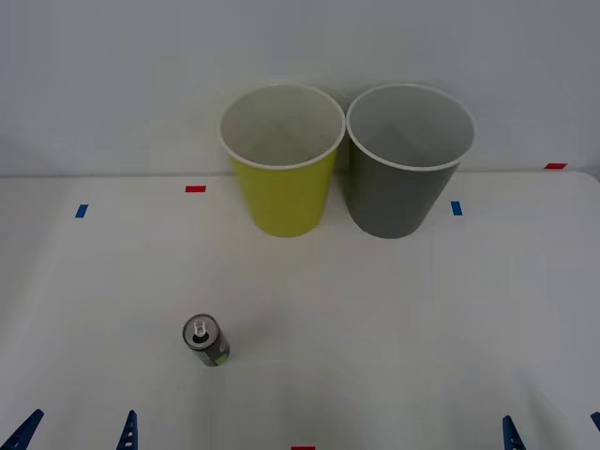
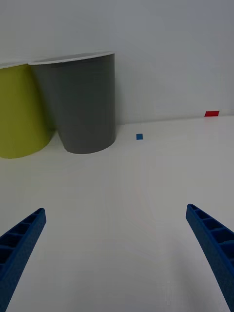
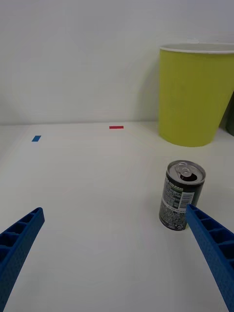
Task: Put cans in the gray bin and PET bottles in the light green bin.
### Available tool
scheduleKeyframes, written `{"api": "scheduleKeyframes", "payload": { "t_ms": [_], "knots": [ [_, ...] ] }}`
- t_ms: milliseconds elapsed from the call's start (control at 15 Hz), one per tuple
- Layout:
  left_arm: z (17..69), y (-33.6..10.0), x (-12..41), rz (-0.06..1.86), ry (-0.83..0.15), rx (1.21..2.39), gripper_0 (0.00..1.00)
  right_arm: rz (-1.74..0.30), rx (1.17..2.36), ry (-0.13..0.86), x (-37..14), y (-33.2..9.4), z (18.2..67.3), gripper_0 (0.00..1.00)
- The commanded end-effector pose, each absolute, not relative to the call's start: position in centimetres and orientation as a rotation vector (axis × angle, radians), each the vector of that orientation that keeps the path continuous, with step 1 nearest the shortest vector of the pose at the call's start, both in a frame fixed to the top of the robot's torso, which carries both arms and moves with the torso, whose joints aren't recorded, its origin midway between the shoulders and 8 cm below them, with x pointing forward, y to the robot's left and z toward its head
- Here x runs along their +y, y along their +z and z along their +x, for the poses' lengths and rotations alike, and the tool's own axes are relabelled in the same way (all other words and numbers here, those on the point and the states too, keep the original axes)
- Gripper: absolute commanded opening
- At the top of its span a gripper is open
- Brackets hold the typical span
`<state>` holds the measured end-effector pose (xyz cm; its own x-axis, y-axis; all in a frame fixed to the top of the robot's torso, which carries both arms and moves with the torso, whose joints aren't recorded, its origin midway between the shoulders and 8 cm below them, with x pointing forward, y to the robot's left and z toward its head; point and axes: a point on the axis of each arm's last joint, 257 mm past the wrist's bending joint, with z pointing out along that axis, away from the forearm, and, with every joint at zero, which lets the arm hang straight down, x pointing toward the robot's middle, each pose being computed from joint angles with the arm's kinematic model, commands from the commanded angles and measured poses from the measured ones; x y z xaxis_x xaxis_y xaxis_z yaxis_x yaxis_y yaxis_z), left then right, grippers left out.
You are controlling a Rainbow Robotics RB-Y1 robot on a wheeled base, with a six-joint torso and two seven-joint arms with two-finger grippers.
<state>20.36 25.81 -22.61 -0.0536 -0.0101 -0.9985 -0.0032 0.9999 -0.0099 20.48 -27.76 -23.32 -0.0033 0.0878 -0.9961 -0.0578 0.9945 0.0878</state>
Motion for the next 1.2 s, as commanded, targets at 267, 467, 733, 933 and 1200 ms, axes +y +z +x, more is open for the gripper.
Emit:
{"api": "scheduleKeyframes", "payload": {
  "t_ms": [267, 467, 733, 933, 1200],
  "knots": [
    [20.36, -22.61, 25.81, -0.01, -0.006, 1.624, 1.0, 0.024, 1.57, 0.115, -27.76, -23.32, 20.48, 1.0],
    [20.36, -22.61, 25.81, -0.01, -0.006, 1.624, 1.0, 0.024, 1.57, 0.115, -27.76, -23.32, 20.48, 1.0],
    [20.36, -22.61, 25.81, -0.01, -0.006, 1.624, 1.0, 0.024, 1.57, 0.115, -27.76, -23.32, 20.48, 1.0],
    [20.36, -22.61, 25.81, -0.01, -0.006, 1.624, 1.0, 0.024, 1.57, 0.115, -27.76, -23.32, 20.48, 1.0],
    [20.36, -22.61, 25.81, -0.01, -0.006, 1.624, 1.0, 0.024, 1.57, 0.115, -27.76, -23.32, 20.48, 1.0]
  ]
}}
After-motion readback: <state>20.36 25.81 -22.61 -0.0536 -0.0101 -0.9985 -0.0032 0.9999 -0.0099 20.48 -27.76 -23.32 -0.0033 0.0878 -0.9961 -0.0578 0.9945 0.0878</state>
